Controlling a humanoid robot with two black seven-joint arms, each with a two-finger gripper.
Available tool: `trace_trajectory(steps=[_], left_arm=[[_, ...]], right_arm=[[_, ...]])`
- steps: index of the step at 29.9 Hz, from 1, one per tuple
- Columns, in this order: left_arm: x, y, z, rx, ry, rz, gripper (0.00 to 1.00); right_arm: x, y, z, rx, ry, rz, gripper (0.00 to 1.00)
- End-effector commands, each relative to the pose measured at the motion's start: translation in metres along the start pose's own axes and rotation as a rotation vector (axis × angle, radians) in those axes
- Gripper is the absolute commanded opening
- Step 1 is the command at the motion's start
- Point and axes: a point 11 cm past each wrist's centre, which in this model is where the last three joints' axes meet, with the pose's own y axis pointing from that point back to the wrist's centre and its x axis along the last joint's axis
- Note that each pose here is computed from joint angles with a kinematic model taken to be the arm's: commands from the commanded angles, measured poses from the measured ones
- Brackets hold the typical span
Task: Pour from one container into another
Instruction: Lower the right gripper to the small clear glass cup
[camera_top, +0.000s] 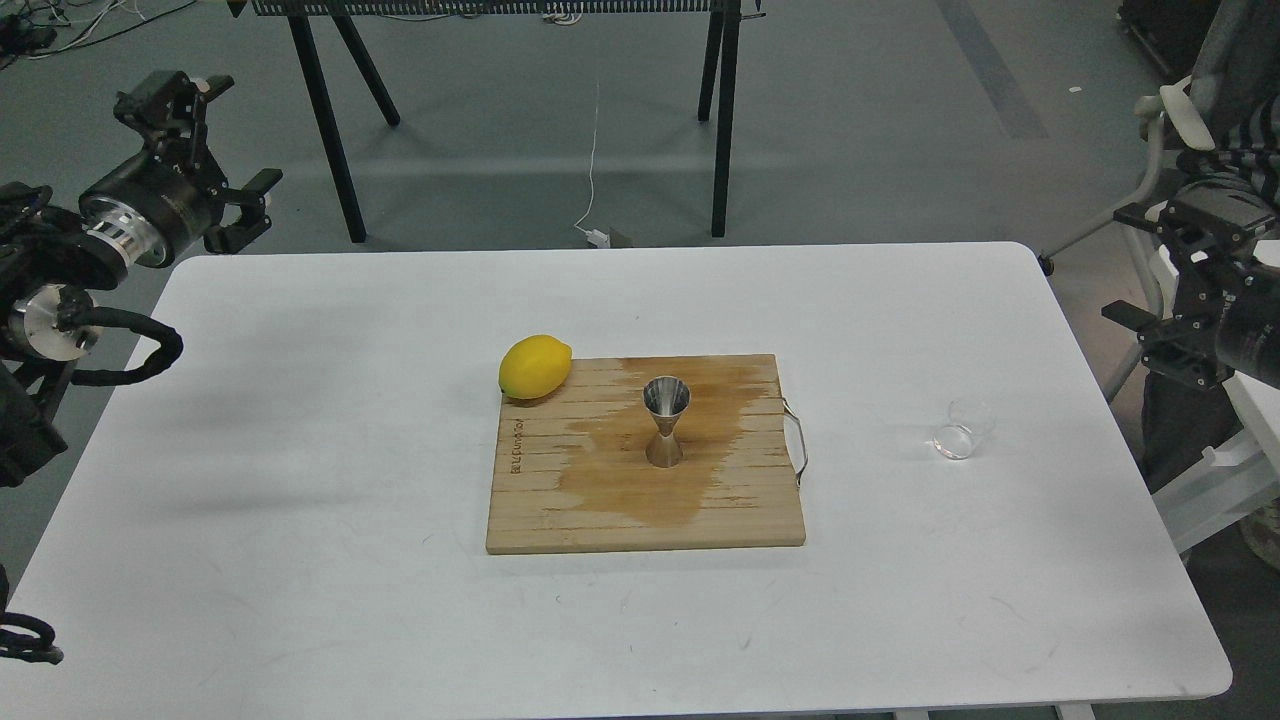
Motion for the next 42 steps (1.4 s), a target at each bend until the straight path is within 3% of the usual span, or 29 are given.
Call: trace_trajectory(steps=[1, 8, 14, 24, 33, 42], left_arm=[[-0.001, -0.001, 0.000, 0.000, 0.000, -0.002, 1.00], [0.000, 0.000, -0.002, 0.004, 0.001, -0.001, 1.00], [0.001, 0.001, 0.000, 0.001, -0.001, 0.002, 1.00], [0.000, -0.001, 0.005, -0.005, -0.005, -0.001, 1.00], [0.015, 0.008, 0.016, -0.009, -0.028, 0.026, 1.00], [0.021, 0.012, 0.023, -0.015, -0.040, 0.032, 1.00]], right_arm=[[-0.010, 0.008, 0.005, 0.021, -0.017, -0.012, 0.99], [-0.006, 0.013, 0.012, 0.106, -0.433, 0.011, 0.99], [-0.005, 0.021, 0.038, 0.120, -0.698, 0.053, 0.99], [-0.006, 0.030, 0.084, 0.285, -1.123, 0.110, 0.99], [-0.036, 0.026, 0.173, 0.328, -1.373, 0.234, 0.99], [-0.069, 0.011, 0.194, 0.390, -1.536, 0.249, 0.99]])
